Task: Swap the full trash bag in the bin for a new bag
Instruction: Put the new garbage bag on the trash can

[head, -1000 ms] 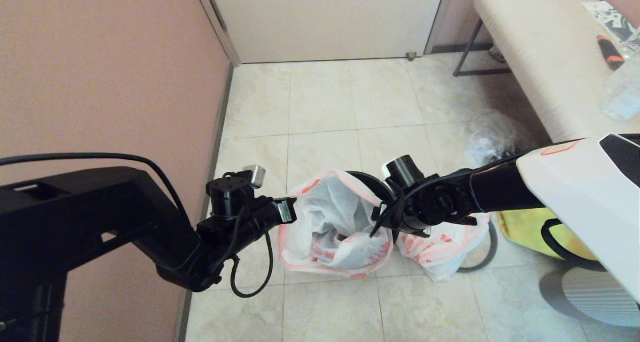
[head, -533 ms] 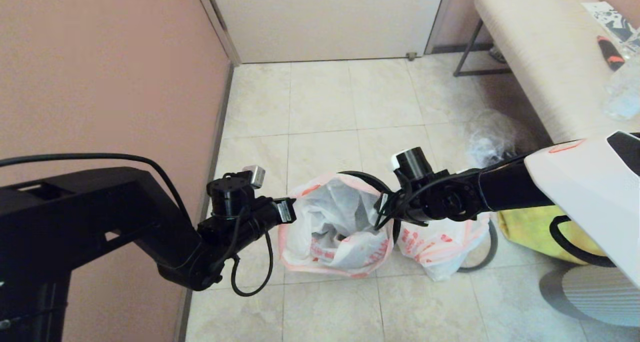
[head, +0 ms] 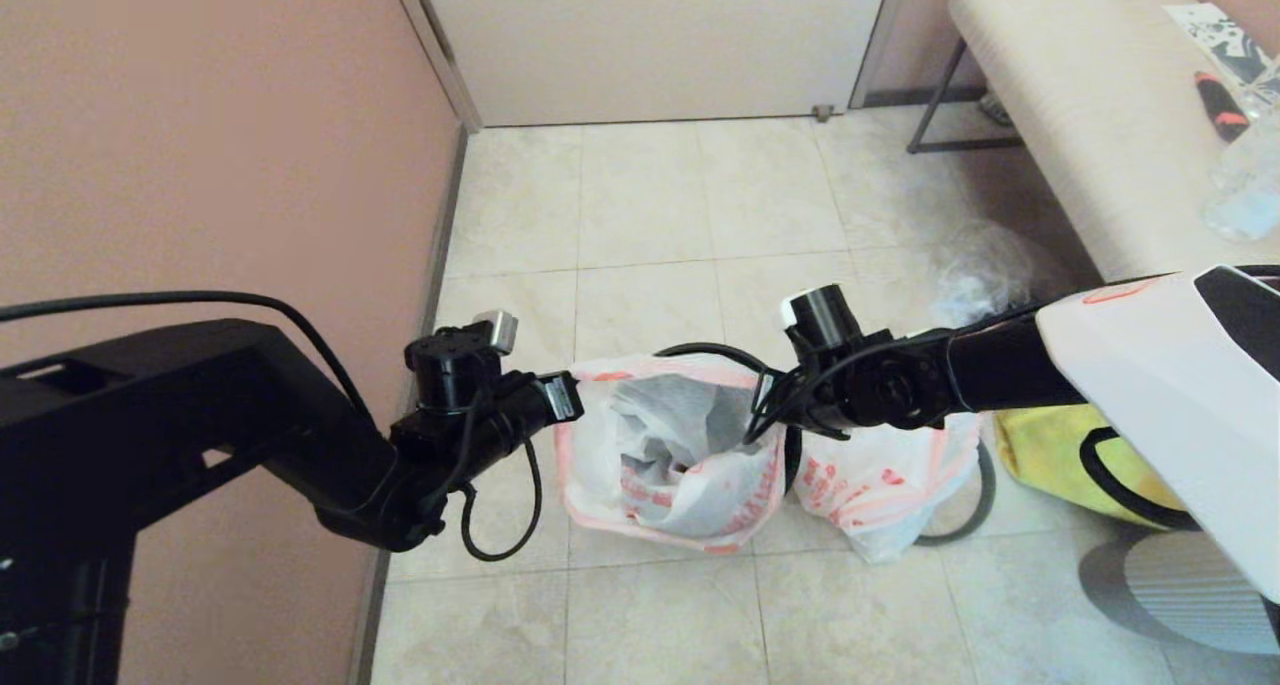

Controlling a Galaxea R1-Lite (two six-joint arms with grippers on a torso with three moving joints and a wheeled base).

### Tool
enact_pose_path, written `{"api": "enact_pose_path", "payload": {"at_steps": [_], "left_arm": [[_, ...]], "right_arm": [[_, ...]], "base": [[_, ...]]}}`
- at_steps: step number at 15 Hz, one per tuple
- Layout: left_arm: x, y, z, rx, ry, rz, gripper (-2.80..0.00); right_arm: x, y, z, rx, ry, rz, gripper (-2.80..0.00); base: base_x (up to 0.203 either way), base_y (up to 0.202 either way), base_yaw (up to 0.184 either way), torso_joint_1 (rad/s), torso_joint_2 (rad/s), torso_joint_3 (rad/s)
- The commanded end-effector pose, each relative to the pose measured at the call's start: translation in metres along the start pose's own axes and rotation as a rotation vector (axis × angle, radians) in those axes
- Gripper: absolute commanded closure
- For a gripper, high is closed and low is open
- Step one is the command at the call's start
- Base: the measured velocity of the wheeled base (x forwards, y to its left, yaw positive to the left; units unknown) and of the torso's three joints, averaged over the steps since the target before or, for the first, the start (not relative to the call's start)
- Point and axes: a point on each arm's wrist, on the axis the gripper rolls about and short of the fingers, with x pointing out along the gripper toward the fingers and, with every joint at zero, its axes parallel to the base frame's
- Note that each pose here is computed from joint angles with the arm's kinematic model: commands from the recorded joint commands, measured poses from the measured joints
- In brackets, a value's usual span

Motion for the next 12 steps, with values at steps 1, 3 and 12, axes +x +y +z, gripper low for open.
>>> {"api": "enact_pose_path", "payload": {"at_steps": [1,3,12], "left_arm": [[0.004,-0.001,0.004,0.002,-0.012,-0.006,0.00],[0.011,0.002,-0.009,0.014,0.025,0.001,0.00],[0.031,0.019,-0.026,0.049,0.087,0.039,0.00]], "right_arm": [[-0.004,-0.007,0.010,0.019,-0.017,-0.023,0.00],[0.007,-0.030,0.016,0.030,-0.002,-0.089,0.00],[0.065,-0.049,0.017,-0.033,-0.037,-0.155,0.00]], "base": [[0.000,0.000,0.000,0.000,0.00,0.000],[0.000,0.000,0.000,0.000,0.00,0.000],[0.000,0.000,0.000,0.000,0.00,0.000]]}}
